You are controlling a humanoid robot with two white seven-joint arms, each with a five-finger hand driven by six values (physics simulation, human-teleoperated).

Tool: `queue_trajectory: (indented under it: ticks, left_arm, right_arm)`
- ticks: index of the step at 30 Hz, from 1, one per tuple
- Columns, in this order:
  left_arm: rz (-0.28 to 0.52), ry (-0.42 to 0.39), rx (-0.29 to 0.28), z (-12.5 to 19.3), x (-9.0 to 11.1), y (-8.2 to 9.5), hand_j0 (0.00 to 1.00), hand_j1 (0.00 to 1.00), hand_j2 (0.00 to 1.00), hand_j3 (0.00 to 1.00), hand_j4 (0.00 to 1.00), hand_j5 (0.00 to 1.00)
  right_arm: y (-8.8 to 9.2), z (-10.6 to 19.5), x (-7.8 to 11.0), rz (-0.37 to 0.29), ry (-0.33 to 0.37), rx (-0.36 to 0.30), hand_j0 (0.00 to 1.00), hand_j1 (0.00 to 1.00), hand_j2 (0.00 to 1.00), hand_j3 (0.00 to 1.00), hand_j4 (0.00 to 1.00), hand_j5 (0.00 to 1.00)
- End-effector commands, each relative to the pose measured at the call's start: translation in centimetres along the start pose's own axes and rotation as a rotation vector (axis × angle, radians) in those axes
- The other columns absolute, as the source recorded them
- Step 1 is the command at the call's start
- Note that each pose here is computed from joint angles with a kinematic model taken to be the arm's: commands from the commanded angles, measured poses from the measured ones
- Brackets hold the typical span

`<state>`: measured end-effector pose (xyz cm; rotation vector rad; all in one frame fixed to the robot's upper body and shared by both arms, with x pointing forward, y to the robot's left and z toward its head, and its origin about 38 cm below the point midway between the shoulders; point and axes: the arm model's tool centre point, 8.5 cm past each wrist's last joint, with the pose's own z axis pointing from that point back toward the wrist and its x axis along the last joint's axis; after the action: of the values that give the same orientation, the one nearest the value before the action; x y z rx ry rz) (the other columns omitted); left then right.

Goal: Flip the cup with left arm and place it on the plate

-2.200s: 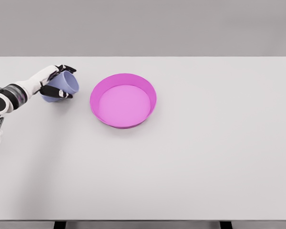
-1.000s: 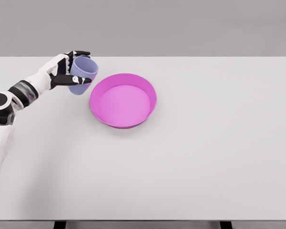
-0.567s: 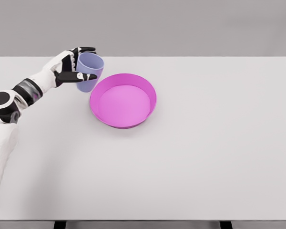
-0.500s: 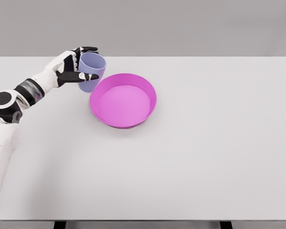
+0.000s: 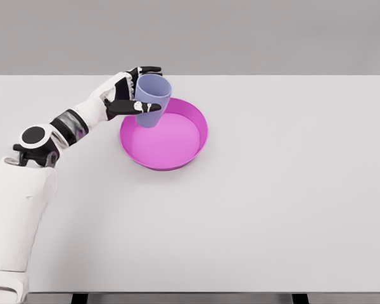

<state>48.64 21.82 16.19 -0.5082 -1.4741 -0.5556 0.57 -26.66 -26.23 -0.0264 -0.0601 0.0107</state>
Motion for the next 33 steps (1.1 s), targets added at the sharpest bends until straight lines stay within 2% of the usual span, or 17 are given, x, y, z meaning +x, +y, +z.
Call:
queue_trajectory:
  ticks: [1, 3, 9, 22, 24, 26, 33]
  left_arm:
    - [0.030, -0.020, -0.021, -0.8, 0.0, -1.0, 0.79, 0.79, 0.79, 0.79, 0.79, 0.79]
    - [0.061, -0.015, -0.031, -1.4, -0.5, -1.8, 0.79, 0.79, 0.79, 0.79, 0.79, 0.79]
    - [0.119, 0.027, -0.022, -2.1, -2.8, -2.2, 0.79, 0.79, 0.79, 0.79, 0.79, 0.79]
    - [0.137, 0.044, -0.016, -2.3, -3.8, -2.4, 0.80, 0.80, 0.80, 0.80, 0.80, 0.80]
    - [0.137, 0.044, -0.014, -2.4, -3.8, -2.5, 0.95, 0.95, 0.95, 0.95, 0.95, 0.95]
    - [0.135, 0.041, -0.014, -2.4, -3.7, -2.5, 1.00, 1.00, 1.00, 1.00, 1.00, 1.00]
    - [0.138, 0.036, -0.016, -2.5, -3.7, -2.8, 1.00, 1.00, 1.00, 1.00, 1.00, 1.00]
  right_arm:
    - [0.0, 0.0, 0.0, 0.000, 0.001, 0.000, 1.00, 1.00, 1.00, 1.00, 1.00, 1.00]
    - [0.0, 0.0, 0.0, 0.000, -0.001, 0.000, 1.00, 1.00, 1.00, 1.00, 1.00, 1.00]
    - [0.0, 0.0, 0.0, 0.000, -0.001, 0.000, 1.00, 1.00, 1.00, 1.00, 1.00, 1.00]
    - [0.0, 0.0, 0.0, 0.000, 0.001, 0.000, 1.00, 1.00, 1.00, 1.00, 1.00, 1.00]
    - [0.0, 0.0, 0.0, 0.000, 0.001, 0.000, 1.00, 1.00, 1.00, 1.00, 1.00, 1.00]
    - [0.0, 0.0, 0.0, 0.000, 0.001, 0.000, 1.00, 1.00, 1.00, 1.00, 1.00, 1.00]
    - [0.0, 0.0, 0.0, 0.000, 0.001, 0.000, 1.00, 1.00, 1.00, 1.00, 1.00, 1.00]
